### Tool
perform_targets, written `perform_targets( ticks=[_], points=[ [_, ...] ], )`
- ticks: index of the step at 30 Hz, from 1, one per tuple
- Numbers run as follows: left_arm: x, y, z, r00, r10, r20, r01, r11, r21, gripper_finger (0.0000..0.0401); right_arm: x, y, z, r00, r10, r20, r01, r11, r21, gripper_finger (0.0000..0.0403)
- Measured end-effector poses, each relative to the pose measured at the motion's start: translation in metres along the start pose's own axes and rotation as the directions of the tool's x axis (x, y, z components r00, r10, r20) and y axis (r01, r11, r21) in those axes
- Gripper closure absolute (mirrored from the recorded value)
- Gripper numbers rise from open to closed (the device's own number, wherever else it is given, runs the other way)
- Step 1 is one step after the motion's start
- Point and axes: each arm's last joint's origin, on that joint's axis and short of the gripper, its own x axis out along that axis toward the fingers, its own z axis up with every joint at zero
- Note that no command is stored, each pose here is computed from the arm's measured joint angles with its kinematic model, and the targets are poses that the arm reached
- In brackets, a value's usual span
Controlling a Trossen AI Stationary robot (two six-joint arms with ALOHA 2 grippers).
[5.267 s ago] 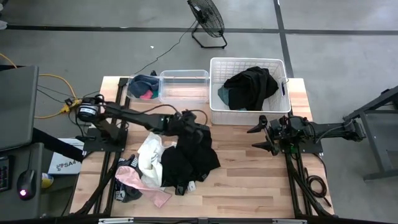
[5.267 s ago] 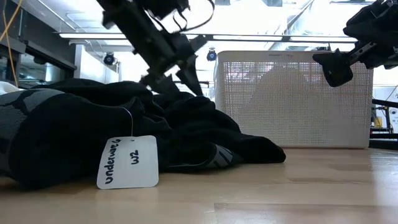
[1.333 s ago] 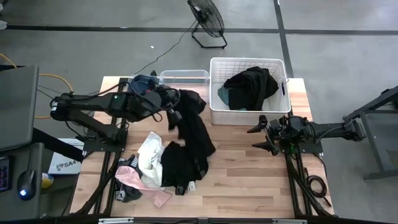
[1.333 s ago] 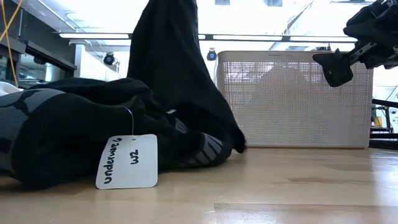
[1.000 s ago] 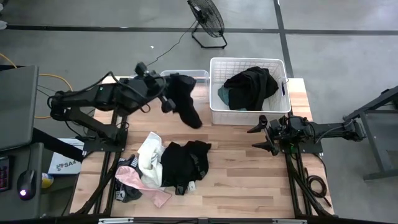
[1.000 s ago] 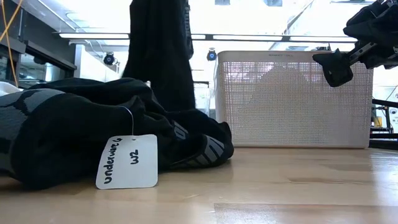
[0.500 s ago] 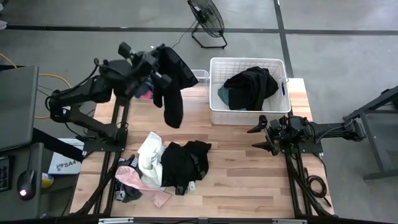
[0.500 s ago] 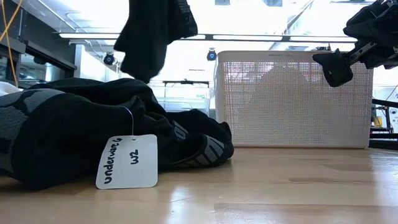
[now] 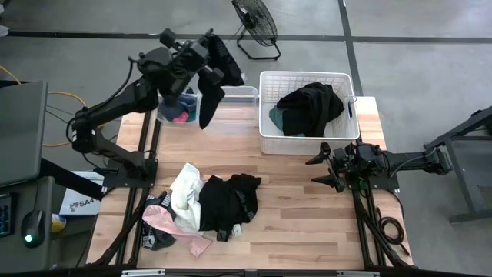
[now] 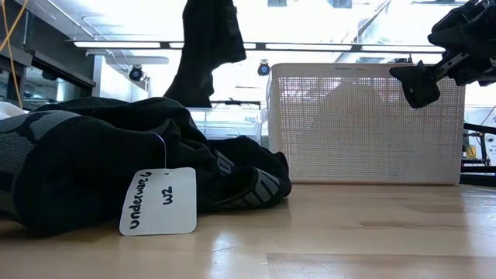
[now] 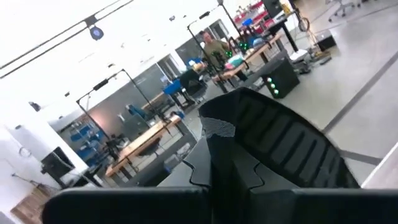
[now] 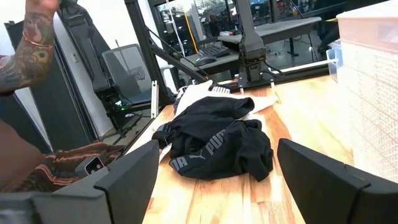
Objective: Pick & Place Cloths
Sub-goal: Put the top black boxer into the right transparent bin
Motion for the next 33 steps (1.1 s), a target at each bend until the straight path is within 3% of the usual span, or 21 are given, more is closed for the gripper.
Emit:
perform_targets(
  ticks=[9,22,33],
  points=[
    [0.023,-0.011,-0.007,1.0,-0.018,0.021,0.019,0.999,-0.031,0.0394,0.0,0.0,0.0,1.0,0.0,0.001,0.0,1.0,0.0,0.0085],
    [0.056,-0.002,-0.023,0.999,0.037,0.023,-0.036,0.999,-0.009,0.0394,0.0,0.0,0.0,1.0,0.0,0.0,0.0,1.0,0.0,0.0085],
    [0.055,-0.012,-0.034,0.996,-0.075,-0.055,0.068,0.99,-0.121,0.0394,0.0,0.0,0.0,1.0,0.0,0.001,0.0,1.0,0.0,0.0085]
  ],
)
